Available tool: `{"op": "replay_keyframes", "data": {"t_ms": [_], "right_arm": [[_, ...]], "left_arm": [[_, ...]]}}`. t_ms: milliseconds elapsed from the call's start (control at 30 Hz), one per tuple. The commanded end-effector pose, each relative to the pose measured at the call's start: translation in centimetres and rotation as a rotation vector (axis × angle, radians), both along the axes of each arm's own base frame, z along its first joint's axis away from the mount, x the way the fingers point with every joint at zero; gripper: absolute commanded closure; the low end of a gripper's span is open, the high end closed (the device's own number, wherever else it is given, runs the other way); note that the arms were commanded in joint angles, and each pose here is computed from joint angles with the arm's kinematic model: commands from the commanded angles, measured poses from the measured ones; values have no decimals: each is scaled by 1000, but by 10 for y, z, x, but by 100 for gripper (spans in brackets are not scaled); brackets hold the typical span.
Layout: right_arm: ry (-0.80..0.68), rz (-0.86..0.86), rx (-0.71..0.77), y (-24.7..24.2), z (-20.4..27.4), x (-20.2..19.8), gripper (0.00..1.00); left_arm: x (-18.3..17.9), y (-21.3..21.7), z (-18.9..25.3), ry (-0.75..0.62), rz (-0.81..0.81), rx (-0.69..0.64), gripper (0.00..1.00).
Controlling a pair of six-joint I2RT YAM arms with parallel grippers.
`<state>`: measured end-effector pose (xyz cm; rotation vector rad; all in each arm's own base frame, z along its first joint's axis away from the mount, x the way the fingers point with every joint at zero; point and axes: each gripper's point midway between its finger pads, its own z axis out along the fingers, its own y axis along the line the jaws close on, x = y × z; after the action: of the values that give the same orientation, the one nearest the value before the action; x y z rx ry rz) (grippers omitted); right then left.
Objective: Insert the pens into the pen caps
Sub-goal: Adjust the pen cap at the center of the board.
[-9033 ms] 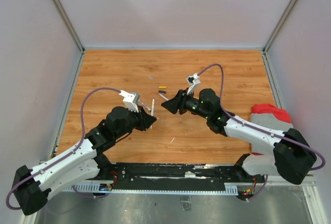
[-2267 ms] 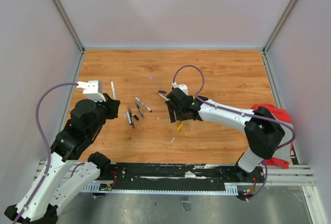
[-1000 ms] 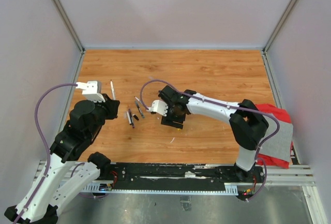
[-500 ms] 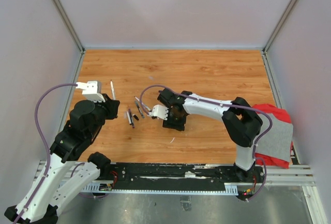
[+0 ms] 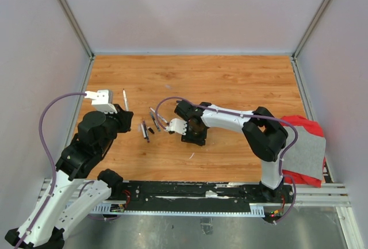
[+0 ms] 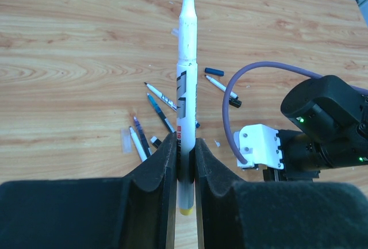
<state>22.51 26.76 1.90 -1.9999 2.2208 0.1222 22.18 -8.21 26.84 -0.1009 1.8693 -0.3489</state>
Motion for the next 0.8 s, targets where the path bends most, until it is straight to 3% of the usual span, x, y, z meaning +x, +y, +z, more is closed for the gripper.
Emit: {"op": "replay_keyframes", "data": {"t_ms": [0, 500, 600, 767], "right_arm": [[29, -12, -15, -1, -5, -1, 58], [55, -163, -54, -11, -17, -10, 88], [69, -225, -50, -14, -16, -16, 84], [78, -286, -1, -11, -7, -22, 62]], "left_arm": [[5, 1, 2, -17, 15, -8, 100], [5, 1, 2, -14, 18, -6, 100], [5, 1, 1, -13, 18, -7, 99], [6, 0, 1, -10, 17, -5, 100]]}}
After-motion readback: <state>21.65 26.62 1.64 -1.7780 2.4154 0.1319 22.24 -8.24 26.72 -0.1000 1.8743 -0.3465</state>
